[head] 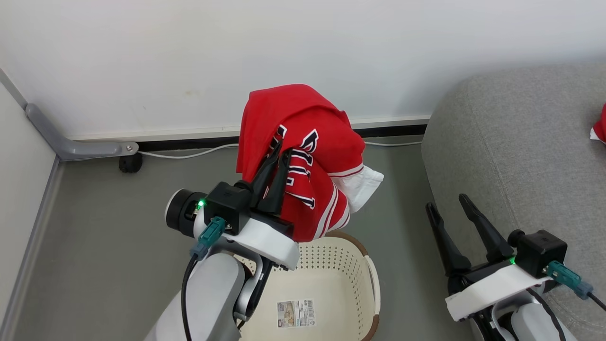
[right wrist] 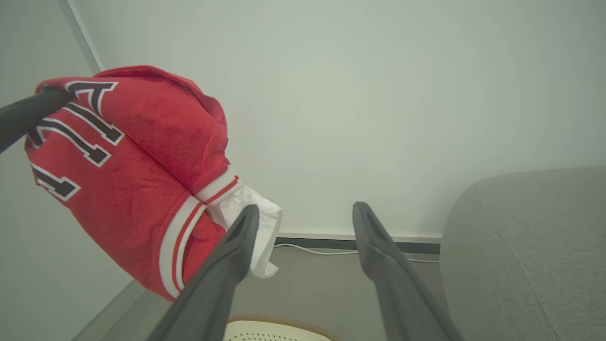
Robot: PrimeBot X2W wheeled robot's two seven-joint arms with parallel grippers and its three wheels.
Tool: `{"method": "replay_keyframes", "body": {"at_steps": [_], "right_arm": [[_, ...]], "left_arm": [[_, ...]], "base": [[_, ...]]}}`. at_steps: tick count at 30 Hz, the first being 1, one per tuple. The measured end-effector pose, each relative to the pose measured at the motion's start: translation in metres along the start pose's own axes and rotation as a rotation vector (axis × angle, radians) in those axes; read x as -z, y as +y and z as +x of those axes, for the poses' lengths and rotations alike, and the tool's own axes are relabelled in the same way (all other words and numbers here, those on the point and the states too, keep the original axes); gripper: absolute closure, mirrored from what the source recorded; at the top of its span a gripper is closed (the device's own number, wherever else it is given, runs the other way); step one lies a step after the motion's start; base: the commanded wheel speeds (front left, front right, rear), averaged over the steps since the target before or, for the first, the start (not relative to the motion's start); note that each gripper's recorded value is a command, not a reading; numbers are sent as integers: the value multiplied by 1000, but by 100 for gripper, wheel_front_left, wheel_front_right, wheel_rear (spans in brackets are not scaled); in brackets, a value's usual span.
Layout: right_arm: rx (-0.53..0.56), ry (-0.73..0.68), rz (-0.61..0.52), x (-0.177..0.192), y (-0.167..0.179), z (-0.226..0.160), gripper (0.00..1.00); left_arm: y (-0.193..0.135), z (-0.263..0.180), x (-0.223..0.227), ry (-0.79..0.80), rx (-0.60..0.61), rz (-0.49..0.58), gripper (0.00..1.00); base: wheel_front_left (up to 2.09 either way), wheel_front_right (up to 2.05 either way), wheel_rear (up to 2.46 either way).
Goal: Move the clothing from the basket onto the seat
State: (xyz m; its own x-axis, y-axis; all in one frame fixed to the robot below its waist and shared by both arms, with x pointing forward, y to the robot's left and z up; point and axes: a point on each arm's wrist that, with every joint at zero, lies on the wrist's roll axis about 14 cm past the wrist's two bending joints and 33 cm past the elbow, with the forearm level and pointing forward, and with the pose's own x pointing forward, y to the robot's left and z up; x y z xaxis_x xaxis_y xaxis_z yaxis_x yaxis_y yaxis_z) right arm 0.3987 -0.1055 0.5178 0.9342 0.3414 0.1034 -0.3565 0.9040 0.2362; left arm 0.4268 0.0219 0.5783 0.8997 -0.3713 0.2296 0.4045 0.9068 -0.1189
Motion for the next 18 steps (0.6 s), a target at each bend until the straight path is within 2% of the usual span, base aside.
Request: {"method": "replay_keyframes", "body": {"at_steps": [7, 12, 18], "right_arm": [[-37, 16, -7, 6, 13, -2, 0], [-183, 8, -21, 3, 56, 5, 0], [-356, -34, -89, -13, 99, 20, 0]], "left_arm": [[-11, 1, -10, -31, 34, 3, 100], [-18, 1, -6, -23, 57, 0, 100], [-22, 0, -1, -10, 71, -3, 100]], "base": [[0, 0, 0], [0, 0, 0], [0, 0, 0]]}}
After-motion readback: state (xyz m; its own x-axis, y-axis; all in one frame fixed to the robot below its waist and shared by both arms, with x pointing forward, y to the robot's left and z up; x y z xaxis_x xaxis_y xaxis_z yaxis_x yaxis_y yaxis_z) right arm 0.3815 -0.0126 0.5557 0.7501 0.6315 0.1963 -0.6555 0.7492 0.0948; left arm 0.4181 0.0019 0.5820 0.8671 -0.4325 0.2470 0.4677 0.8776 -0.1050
